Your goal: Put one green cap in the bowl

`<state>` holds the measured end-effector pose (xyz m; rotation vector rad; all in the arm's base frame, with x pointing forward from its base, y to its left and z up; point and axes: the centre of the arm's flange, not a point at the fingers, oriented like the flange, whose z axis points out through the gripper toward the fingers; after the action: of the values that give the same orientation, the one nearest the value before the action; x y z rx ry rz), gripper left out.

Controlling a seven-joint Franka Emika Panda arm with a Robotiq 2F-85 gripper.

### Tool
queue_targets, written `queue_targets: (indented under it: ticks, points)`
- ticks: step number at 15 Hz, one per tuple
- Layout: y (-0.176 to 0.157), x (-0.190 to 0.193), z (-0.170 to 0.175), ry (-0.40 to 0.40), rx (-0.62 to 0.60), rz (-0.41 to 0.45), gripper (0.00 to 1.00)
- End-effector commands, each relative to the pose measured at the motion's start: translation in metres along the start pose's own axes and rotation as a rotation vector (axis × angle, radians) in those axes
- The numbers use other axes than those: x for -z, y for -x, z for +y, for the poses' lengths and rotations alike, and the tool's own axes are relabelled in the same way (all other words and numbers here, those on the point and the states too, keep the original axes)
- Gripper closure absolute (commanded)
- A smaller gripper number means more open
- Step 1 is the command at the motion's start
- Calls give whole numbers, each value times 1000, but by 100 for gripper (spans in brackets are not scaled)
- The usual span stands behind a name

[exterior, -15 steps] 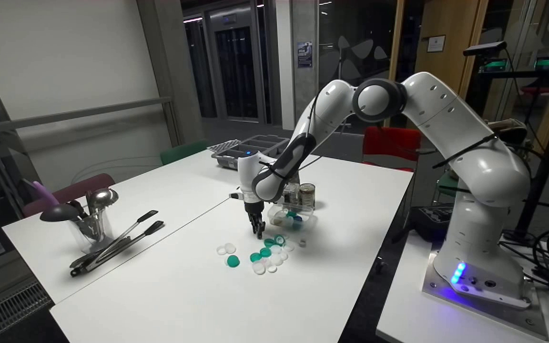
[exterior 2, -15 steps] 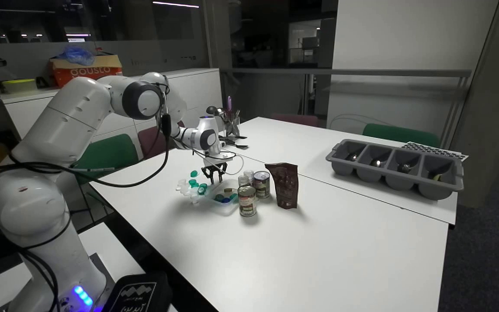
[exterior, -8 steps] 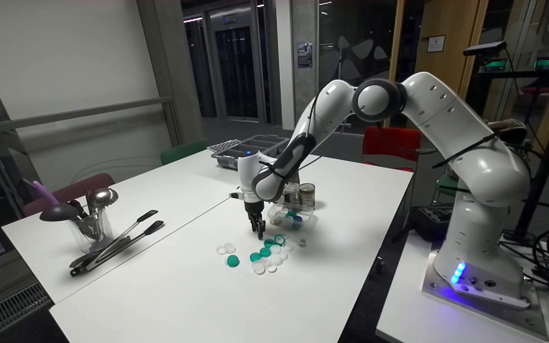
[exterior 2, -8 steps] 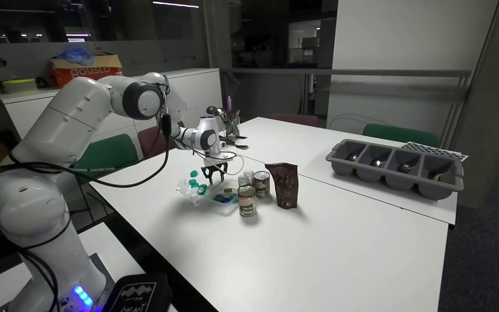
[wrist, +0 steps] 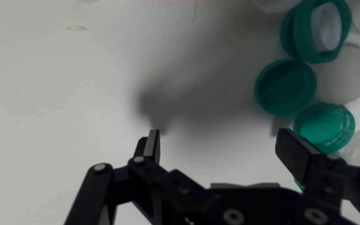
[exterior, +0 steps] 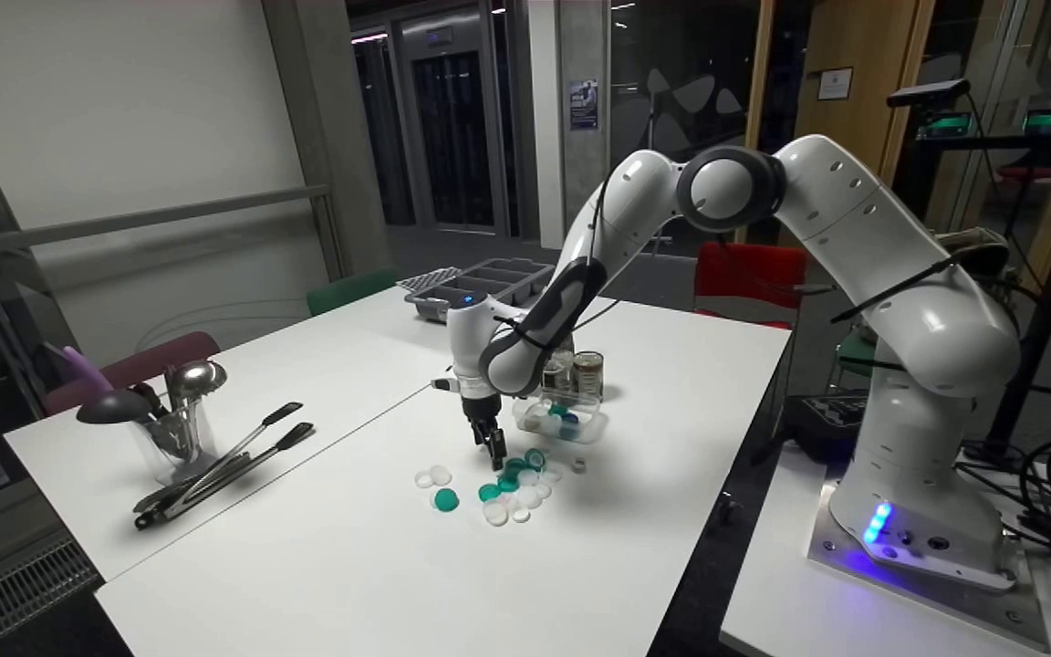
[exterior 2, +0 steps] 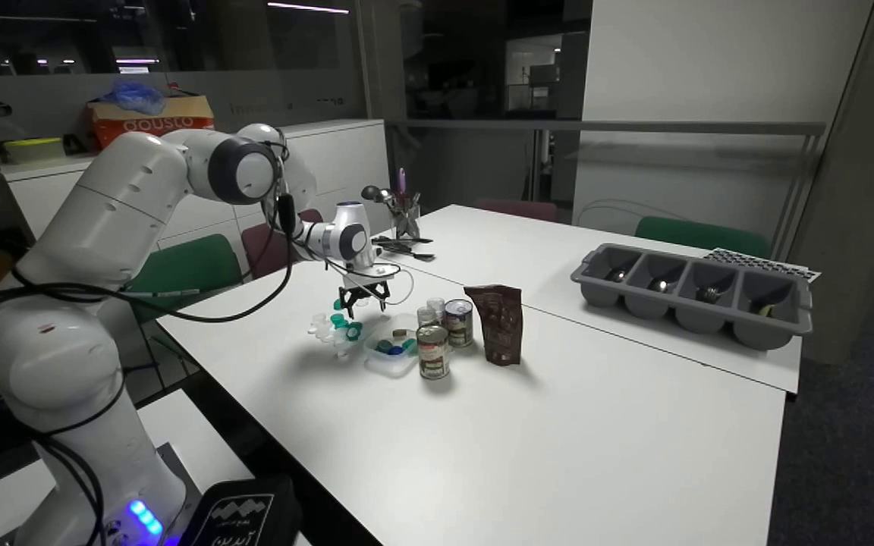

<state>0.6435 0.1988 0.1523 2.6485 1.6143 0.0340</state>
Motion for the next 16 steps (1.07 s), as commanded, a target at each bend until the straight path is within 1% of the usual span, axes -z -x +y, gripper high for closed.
queue_targets:
  ticks: [1,5,9,16]
  points:
    - [12,25,-24,29,-21,-19,0]
    - [22,29,-28,24,-47,-19,0]
    - [37,23,-27,10,-66,-24,0]
    - [48,15,-18,-7,-81,-35,0]
